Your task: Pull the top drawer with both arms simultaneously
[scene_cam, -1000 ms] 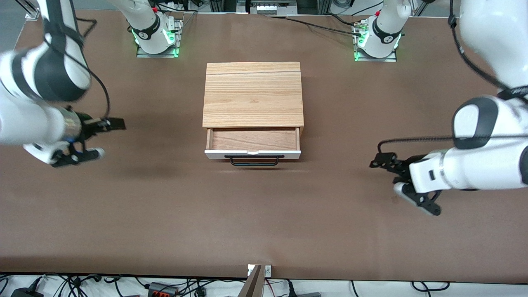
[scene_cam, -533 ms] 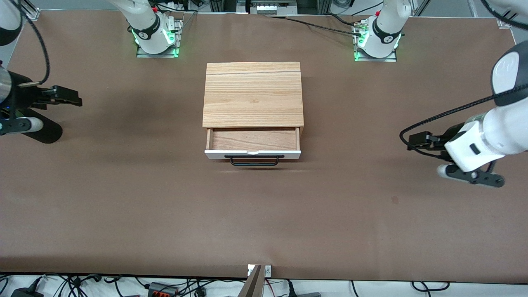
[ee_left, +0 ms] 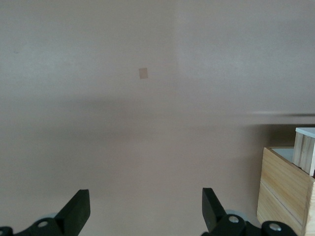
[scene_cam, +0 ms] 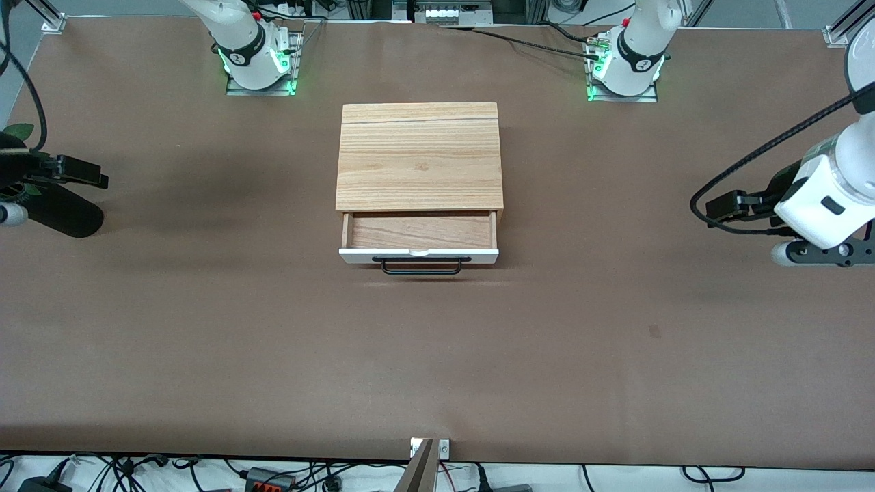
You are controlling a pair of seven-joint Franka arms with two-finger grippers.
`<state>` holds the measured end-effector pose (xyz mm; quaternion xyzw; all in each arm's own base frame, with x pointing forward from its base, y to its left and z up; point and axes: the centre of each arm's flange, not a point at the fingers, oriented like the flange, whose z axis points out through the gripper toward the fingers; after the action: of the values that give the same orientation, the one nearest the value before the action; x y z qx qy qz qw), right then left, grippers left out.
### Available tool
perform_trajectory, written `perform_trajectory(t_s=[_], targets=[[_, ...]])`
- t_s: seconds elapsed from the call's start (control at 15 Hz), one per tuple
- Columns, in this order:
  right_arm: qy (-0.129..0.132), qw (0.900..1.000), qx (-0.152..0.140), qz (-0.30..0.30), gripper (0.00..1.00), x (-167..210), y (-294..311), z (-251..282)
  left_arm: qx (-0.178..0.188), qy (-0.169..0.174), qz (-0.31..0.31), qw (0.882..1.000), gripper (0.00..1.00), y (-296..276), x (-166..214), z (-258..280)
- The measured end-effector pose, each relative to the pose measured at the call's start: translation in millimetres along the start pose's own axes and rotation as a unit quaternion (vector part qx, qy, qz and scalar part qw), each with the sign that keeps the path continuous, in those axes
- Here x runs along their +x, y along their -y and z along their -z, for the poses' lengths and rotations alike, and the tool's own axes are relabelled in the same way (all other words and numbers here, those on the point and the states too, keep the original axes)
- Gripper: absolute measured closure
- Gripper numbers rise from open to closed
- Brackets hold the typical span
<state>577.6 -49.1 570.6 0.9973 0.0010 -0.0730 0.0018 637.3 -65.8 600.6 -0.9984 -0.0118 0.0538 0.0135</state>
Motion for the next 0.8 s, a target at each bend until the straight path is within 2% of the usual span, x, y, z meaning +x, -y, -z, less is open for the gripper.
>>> perform_trajectory(t_s=[0.27, 0.47, 0.8], targets=[[-0.036, 0.999, 0.004, 0.001, 0.0, -45.1, 0.3, 12.0, -0.02, -0.005, 0.002, 1.0, 0.0, -3.4, -2.6, -17.2], [-0.024, 1.0, 0.005, -0.005, 0.0, -54.6, 1.9, 13.2, -0.019, -0.021, 0.0, 1.0, 0.0, -10.3, -31.6, -23.9], [-0.014, 0.999, 0.005, -0.039, 0.0, -52.8, 1.0, 7.8, -0.008, -0.027, 0.001, 1.0, 0.0, -12.2, -75.4, -27.0]])
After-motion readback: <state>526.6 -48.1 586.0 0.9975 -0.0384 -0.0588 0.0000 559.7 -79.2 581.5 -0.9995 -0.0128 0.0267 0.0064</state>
